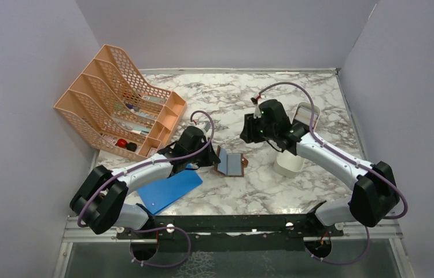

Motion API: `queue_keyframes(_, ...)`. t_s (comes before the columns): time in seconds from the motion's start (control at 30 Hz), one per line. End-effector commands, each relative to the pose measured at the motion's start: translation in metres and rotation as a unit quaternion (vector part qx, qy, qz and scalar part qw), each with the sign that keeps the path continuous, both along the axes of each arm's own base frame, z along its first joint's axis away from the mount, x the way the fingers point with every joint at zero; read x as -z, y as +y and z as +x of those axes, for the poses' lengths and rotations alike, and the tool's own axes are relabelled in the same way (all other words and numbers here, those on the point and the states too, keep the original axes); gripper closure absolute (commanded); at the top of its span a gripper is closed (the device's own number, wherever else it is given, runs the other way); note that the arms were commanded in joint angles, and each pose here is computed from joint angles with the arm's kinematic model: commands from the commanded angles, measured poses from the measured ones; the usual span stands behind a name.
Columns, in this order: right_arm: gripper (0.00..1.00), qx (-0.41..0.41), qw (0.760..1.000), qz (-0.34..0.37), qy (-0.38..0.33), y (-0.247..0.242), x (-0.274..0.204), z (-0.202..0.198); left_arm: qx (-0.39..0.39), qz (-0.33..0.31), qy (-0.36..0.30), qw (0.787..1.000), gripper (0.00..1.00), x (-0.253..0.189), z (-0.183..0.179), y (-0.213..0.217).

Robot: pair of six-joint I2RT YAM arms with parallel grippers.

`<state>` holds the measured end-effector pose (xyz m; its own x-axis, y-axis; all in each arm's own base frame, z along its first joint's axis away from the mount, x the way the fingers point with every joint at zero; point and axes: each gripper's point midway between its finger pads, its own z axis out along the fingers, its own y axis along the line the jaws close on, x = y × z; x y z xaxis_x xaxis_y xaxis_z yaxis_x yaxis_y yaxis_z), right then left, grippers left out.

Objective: Put the credit cards into the card holder
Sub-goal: Pick up the credit card from the storage box.

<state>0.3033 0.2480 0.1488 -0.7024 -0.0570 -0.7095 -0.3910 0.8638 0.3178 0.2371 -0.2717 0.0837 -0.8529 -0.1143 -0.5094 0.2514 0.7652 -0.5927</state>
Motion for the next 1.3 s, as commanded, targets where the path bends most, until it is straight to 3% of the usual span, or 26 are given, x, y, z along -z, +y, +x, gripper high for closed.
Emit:
queue_keyframes(0.0,0.55,0.024,0.992,-0.116,-0.051,-0.039,-0.007,0.026,-0.01,-0.006,0.003,1.0,0.93,0.003,0.004,0.006)
queue_keyframes(0.2,0.54,-0.05,0.974,-0.204,-0.082,-0.054,-0.013,0.048,-0.017,0.002,0.015,1.0,0.79,0.011,0.005,0.013)
queue_keyframes(0.4,0.53,-0.039,0.931,-0.347,-0.109,-0.112,-0.013,0.069,-0.02,0.012,0.017,1.0,0.63,0.014,0.008,0.018)
queue_keyframes(0.57,0.52,-0.05,0.929,-0.348,-0.112,-0.155,-0.017,0.075,-0.015,0.011,0.018,1.0,0.59,0.015,0.012,0.015)
queue_keyframes(0.73,0.5,-0.032,0.927,-0.36,-0.098,-0.198,-0.013,0.077,-0.01,0.021,0.028,0.999,0.6,0.026,0.011,0.015)
queue_keyframes(0.97,0.49,-0.032,0.919,-0.388,-0.066,-0.237,0.004,0.082,0.005,0.013,0.03,0.999,0.81,0.024,0.007,0.012)
queue_keyframes(1.27,0.49,-0.061,0.91,-0.407,-0.04,-0.254,0.032,0.094,0.026,-0.02,0.041,0.999,0.82,0.017,-0.001,0.002)
